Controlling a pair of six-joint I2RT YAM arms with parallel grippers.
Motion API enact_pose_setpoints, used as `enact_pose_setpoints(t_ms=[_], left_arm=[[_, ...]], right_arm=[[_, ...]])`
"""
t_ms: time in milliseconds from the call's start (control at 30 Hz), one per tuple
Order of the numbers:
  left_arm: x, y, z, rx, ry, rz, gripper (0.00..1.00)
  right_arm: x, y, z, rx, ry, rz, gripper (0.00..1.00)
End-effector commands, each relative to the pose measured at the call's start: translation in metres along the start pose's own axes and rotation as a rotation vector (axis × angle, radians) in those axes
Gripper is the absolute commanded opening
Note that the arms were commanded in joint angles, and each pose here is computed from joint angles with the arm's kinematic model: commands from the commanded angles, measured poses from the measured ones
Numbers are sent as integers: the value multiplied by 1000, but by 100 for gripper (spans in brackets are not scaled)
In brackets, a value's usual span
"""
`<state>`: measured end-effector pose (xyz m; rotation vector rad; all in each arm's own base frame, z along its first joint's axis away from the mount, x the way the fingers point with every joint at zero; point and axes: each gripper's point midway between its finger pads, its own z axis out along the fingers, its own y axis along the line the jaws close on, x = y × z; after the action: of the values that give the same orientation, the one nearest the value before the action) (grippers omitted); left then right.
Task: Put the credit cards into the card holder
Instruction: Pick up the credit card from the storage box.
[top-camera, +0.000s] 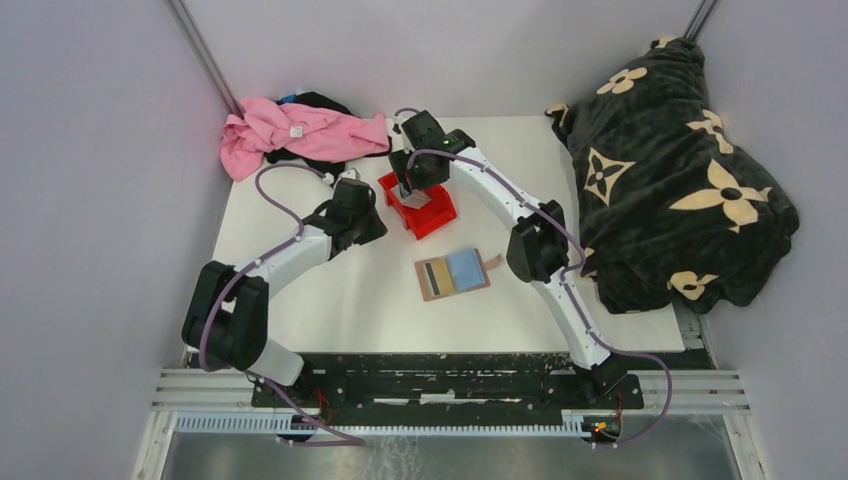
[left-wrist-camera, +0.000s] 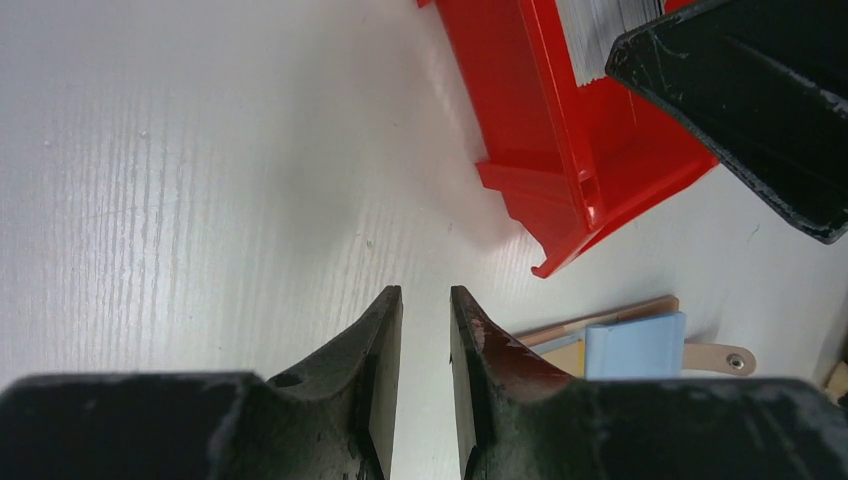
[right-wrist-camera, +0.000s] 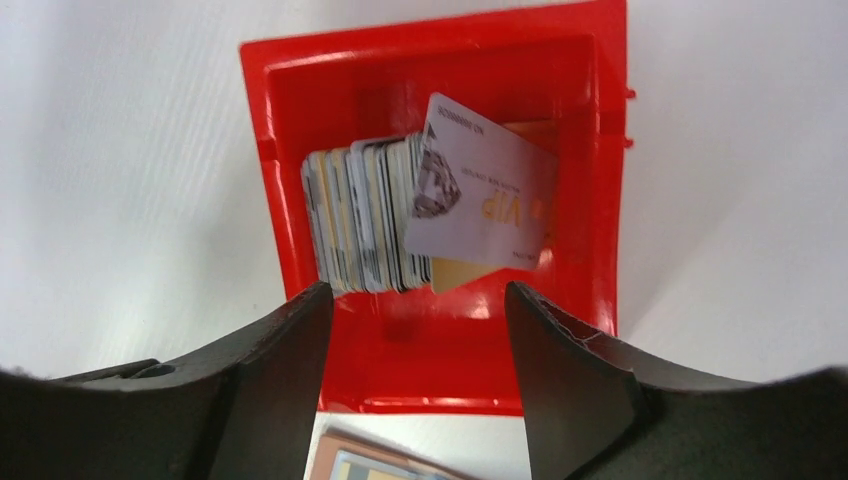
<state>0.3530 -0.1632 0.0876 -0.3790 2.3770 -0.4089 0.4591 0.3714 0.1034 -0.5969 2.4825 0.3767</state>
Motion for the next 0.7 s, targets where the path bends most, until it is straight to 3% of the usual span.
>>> enact_pose_setpoints(t_ms=[0,233,667], left_arm=[[-21,-13,4,34,-48,6,32],[-18,-10,15,39,-32,-5,32],[-24,-14,32,55,-21,-16,32]], right_arm=[[-45,14,-8,-75,-145,-17,70],[-63,8,-3,-89,-206,3,70],[-57,-1,37,-135,-195,65,69]])
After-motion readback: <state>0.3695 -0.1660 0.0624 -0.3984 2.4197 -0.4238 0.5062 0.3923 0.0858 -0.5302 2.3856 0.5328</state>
